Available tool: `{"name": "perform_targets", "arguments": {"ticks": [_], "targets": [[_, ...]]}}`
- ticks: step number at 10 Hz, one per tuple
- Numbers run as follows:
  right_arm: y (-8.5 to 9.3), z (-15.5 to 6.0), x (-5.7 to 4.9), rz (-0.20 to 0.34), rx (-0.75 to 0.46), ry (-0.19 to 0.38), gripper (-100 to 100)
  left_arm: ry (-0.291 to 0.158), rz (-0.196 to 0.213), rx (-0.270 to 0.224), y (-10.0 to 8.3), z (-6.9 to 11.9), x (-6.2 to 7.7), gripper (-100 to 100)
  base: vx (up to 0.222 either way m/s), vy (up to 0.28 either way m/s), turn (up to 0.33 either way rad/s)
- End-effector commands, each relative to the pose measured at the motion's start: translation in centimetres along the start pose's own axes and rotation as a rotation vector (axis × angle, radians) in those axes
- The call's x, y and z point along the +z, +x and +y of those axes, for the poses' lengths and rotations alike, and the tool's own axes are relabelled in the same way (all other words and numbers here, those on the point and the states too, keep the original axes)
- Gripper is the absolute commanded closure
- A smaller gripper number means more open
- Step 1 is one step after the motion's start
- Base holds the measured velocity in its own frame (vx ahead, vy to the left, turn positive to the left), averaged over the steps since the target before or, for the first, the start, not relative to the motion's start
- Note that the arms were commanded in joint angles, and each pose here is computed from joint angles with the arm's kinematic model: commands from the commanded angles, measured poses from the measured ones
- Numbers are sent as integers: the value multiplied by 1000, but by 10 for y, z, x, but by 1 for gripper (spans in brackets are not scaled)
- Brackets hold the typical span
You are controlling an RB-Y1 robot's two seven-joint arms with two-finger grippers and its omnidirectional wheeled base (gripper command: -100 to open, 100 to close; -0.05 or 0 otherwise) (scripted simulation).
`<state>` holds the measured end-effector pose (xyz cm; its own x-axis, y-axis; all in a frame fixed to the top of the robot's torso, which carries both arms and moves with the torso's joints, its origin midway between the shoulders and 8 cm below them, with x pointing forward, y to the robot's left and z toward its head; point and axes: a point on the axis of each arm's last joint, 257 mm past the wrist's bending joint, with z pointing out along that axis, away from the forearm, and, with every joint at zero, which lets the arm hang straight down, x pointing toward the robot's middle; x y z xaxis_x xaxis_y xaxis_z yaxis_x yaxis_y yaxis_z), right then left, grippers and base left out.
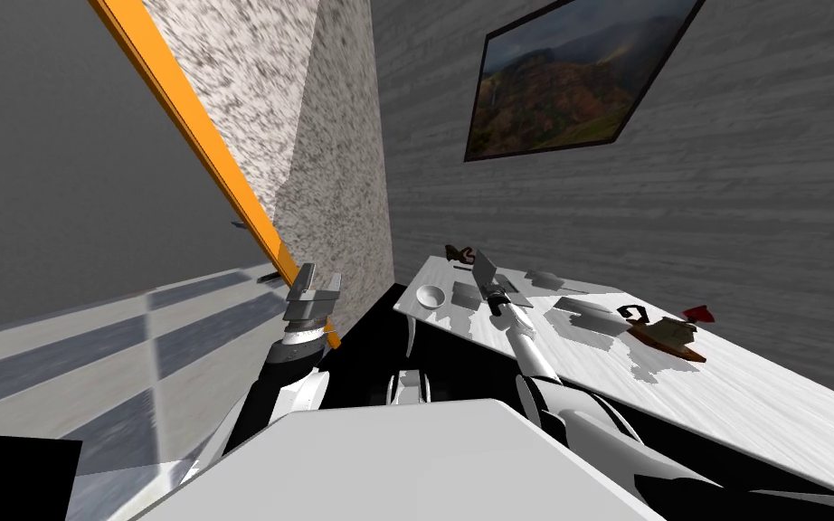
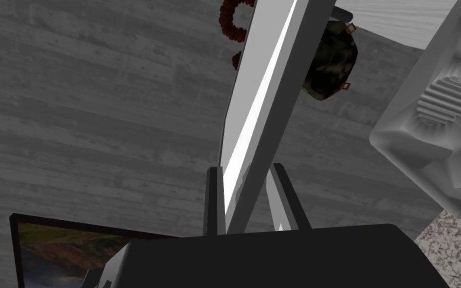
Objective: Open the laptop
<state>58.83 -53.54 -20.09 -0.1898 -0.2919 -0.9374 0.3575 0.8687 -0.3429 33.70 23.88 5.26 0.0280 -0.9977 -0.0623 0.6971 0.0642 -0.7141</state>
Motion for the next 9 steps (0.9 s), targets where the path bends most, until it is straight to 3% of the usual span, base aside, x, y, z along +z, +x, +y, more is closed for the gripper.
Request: {"name": "perform_targets", "arguments": {"ticks": [1,5,6,7,8,9], "targets": [[2,11,-3,-8,122,-24,100,0,0,0,0,0,0,0,0,-53,-43],[4,29,-9,-24,327,-59,100,0,0,0,0,0,0,0,9,-67,-71],[-5,30,-7,-36,300,-62,100,0,0,0,0,0,0,0,3,-18,0],[26,1,-16,-5,349,-27,100,0,0,0,0,0,0,0,-43,-25,389],[29,-20,-16,-7,369,13,100,0,0,0,0,0,0,0,-68,-25,426],[29,-20,-16,-7,369,13,100,0,0,0,0,0,0,0,-35,-18,131]]}}
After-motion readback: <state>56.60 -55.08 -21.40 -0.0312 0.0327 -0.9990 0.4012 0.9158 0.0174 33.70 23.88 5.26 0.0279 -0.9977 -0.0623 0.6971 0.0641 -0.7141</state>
